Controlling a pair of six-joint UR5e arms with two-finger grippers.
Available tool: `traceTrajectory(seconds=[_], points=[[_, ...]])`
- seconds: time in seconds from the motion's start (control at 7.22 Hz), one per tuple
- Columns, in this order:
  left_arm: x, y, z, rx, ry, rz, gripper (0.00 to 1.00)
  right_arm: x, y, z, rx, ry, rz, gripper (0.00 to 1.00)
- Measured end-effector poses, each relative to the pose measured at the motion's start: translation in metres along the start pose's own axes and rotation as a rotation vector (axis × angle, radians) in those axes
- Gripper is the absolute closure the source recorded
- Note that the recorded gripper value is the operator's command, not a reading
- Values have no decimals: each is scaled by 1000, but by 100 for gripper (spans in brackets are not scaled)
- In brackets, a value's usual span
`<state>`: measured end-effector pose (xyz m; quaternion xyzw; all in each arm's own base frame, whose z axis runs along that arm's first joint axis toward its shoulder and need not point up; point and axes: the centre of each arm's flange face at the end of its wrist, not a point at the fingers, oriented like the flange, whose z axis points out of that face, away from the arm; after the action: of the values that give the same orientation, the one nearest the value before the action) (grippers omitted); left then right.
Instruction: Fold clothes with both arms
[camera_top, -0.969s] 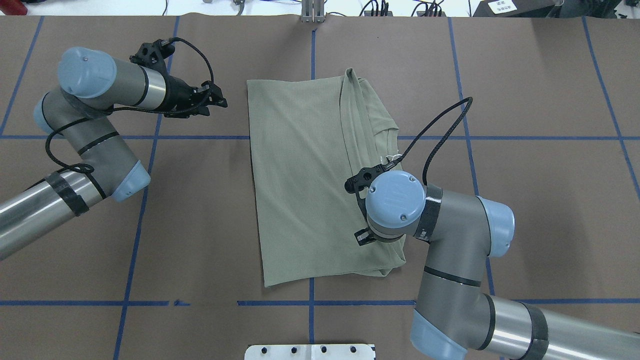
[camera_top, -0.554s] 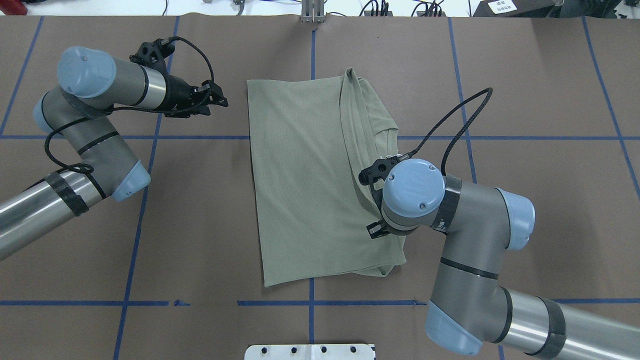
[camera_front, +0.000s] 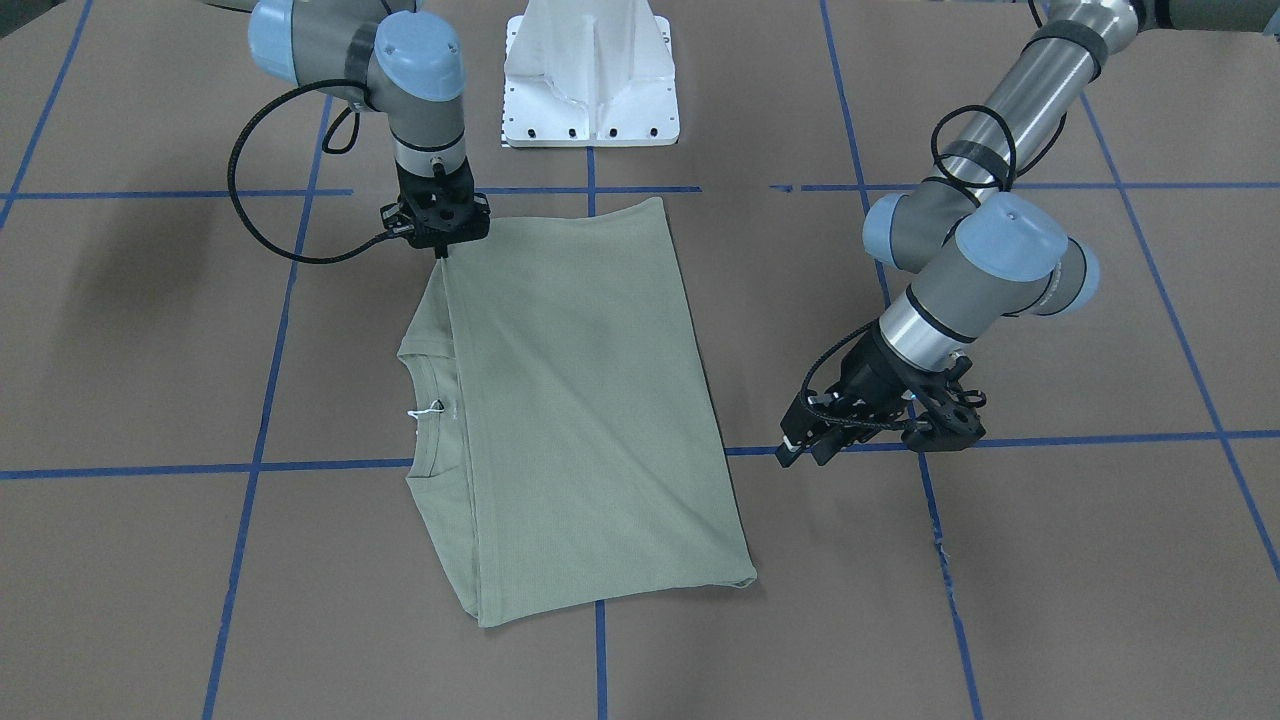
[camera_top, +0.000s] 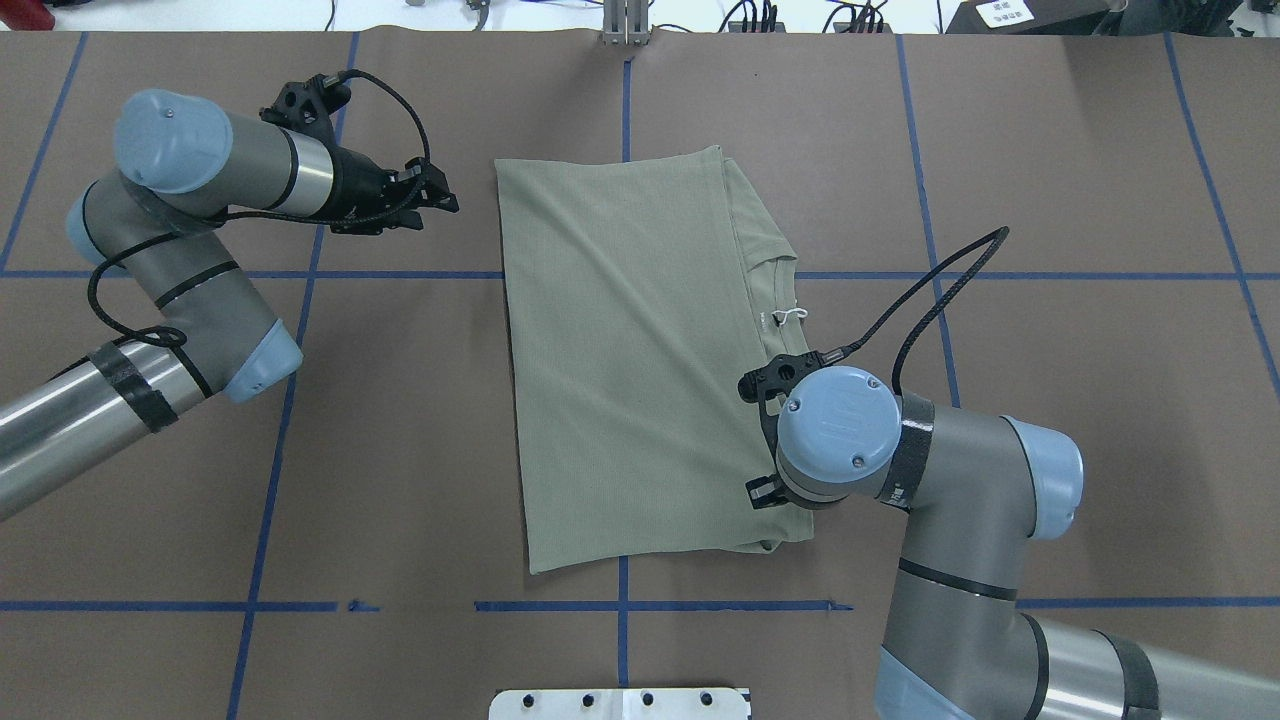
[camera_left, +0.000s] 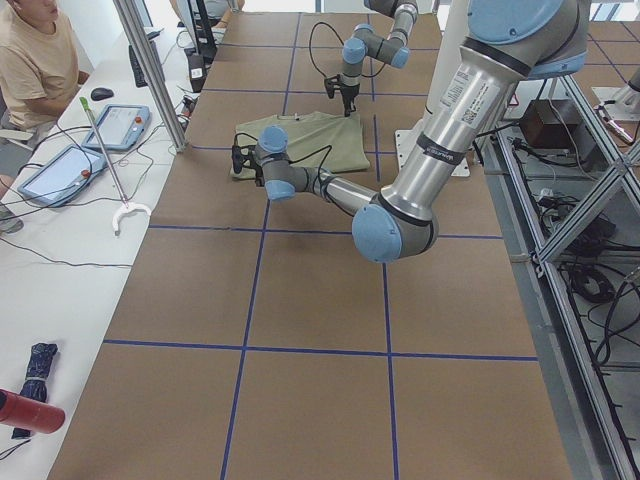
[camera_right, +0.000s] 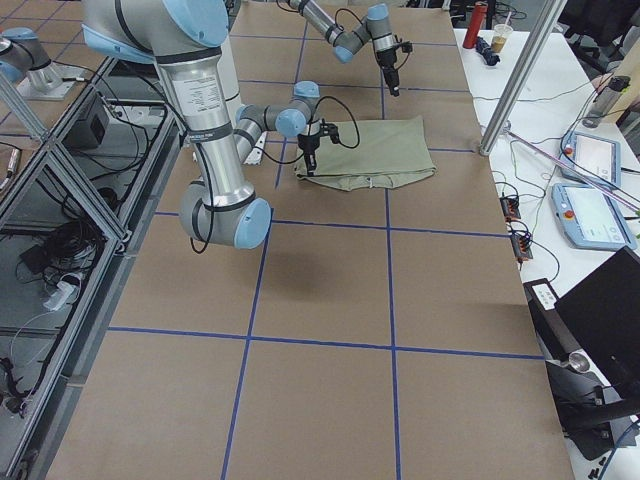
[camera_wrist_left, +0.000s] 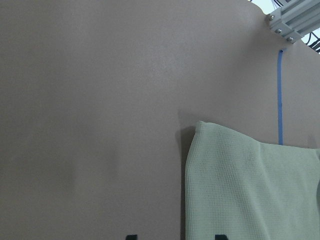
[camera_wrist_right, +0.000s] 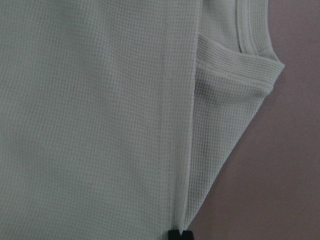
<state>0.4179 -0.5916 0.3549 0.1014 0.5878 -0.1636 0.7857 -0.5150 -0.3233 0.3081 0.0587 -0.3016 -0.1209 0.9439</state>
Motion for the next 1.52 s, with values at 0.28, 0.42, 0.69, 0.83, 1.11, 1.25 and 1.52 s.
traceTrajectory(seconds=[0.28, 0.42, 0.69, 0.83, 1.11, 1.25, 1.52], points=[[-1, 0, 0, 0, -2, -1, 40, 0, 0, -10, 10, -15, 14, 0], [-1, 0, 0, 0, -2, -1, 40, 0, 0, -21, 22, -34, 78, 0], [0, 0, 1, 0, -1, 0, 40, -2, 3, -38, 30, -71, 371, 0], [1, 1, 1, 0, -1, 0, 40, -2, 4, -40, 27, -85, 537, 0], [1, 1, 1, 0, -2, 0, 40, 4, 8, -32, 25, -168, 826, 0], [0, 1, 1, 0, -2, -1, 40, 7, 9, -24, 21, -227, 919, 0], [-1, 1, 1, 0, -3, 0, 40, 11, 12, -9, 13, -256, 985, 2]])
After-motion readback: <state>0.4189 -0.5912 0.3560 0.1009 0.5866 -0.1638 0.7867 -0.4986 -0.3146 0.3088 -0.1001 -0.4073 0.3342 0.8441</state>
